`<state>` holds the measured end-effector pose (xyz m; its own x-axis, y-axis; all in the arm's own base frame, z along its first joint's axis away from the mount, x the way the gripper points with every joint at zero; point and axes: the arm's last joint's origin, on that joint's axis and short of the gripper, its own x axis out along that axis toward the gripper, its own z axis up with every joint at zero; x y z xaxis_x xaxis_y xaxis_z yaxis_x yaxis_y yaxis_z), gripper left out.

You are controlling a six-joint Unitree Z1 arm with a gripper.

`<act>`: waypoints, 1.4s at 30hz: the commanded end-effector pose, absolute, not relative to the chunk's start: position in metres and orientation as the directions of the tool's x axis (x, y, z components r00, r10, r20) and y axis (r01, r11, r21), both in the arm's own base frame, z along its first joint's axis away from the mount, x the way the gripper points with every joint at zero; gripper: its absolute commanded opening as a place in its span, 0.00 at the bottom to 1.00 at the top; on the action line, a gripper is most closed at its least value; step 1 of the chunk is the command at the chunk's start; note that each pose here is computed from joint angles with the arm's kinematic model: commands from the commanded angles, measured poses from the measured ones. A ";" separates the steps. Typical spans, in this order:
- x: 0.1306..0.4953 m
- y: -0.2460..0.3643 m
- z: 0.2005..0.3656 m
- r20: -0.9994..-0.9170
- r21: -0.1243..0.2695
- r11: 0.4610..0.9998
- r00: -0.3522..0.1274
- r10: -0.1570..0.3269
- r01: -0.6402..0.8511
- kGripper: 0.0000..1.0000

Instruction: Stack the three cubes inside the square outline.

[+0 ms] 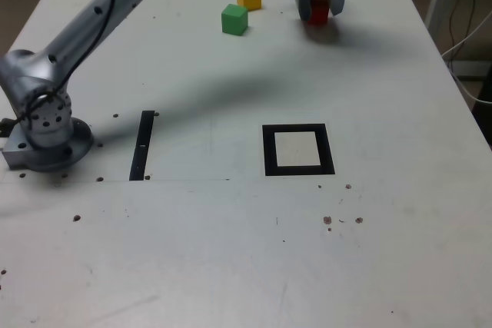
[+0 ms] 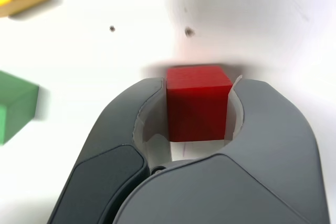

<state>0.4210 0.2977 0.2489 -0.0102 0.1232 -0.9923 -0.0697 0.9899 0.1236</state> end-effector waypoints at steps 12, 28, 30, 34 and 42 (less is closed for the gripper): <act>0.391 0.253 0.304 -0.997 0.069 0.997 -0.019 0.068 -0.017 0.29; 0.365 0.172 0.329 -0.997 0.063 0.997 -0.048 0.066 0.047 0.29; 0.361 0.164 0.330 -0.997 0.067 0.997 -0.041 0.069 0.042 0.29; 0.354 0.147 0.330 -0.997 0.072 0.997 -0.023 0.073 0.038 0.29; 0.343 0.107 0.319 -0.997 0.071 0.997 0.019 0.070 0.035 0.29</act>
<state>0.3451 0.1117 0.3173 0.0041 0.0661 -0.9978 0.0366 0.9971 0.0662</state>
